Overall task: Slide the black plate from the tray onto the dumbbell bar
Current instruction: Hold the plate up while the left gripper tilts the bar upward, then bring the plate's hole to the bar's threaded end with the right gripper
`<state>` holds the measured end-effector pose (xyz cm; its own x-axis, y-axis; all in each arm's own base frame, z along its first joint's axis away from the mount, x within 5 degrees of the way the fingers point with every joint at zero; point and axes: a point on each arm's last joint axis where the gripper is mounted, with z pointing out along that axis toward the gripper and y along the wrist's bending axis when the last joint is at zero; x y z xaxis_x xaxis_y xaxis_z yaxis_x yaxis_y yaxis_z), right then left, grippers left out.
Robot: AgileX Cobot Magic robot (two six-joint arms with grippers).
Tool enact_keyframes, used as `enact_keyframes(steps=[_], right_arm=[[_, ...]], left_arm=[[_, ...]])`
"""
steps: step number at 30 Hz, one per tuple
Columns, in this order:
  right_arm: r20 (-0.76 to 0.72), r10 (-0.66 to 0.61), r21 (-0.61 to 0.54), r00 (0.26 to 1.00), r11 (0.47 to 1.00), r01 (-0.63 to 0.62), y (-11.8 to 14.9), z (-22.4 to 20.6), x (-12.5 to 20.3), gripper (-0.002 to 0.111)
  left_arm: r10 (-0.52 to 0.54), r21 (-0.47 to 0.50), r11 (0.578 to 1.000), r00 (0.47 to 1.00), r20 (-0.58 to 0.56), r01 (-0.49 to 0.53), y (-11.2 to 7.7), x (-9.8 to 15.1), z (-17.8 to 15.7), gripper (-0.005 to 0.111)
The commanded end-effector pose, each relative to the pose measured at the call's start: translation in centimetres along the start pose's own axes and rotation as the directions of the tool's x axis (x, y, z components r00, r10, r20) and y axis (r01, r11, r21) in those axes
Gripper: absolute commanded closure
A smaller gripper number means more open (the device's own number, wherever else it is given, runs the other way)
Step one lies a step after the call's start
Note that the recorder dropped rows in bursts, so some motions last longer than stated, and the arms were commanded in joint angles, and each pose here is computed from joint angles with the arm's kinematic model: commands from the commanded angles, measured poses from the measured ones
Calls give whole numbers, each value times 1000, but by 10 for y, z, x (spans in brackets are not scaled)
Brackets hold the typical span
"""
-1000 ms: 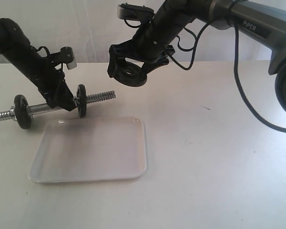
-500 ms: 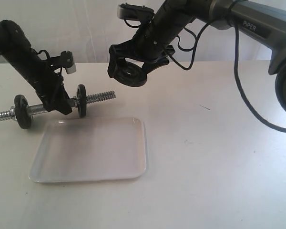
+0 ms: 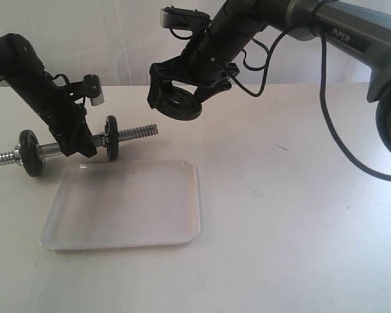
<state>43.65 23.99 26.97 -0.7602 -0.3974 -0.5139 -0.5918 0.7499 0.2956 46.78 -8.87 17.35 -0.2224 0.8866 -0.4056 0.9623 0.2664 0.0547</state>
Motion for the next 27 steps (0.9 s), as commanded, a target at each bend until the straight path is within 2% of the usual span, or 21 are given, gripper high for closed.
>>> enact_keyframes(steps=[1, 3, 6, 13, 18, 27], right_arm=[[77, -6, -11, 997, 1000, 7, 4, -18, -8, 108], [77, -3, -8, 997, 1000, 3, 1, -19, -8, 108], [76, 13, -8, 997, 1000, -12, -5, -23, -8, 108], [106, 94, -102, 990, 991, -83, -31, -41, -8, 108], [154, 98, -222, 983, 973, -63, -25, -45, -12, 108], [161, 119, -287, 980, 956, -69, -20, -37, -13, 108]], left_arm=[[-6, 3, 1000, 1000, 22, 6, -5, -10, -10, 107], [-38, -21, 999, 998, 49, 39, -7, -17, -26, 107], [-34, -39, 999, 997, 73, 37, -8, -22, -38, 107], [-22, -63, 998, 992, 122, 30, -16, -34, -68, 107], [-21, -50, 998, 989, 144, 28, -21, -38, -77, 107], [-25, -9, 1000, 989, 148, 27, -25, -39, -78, 107]])
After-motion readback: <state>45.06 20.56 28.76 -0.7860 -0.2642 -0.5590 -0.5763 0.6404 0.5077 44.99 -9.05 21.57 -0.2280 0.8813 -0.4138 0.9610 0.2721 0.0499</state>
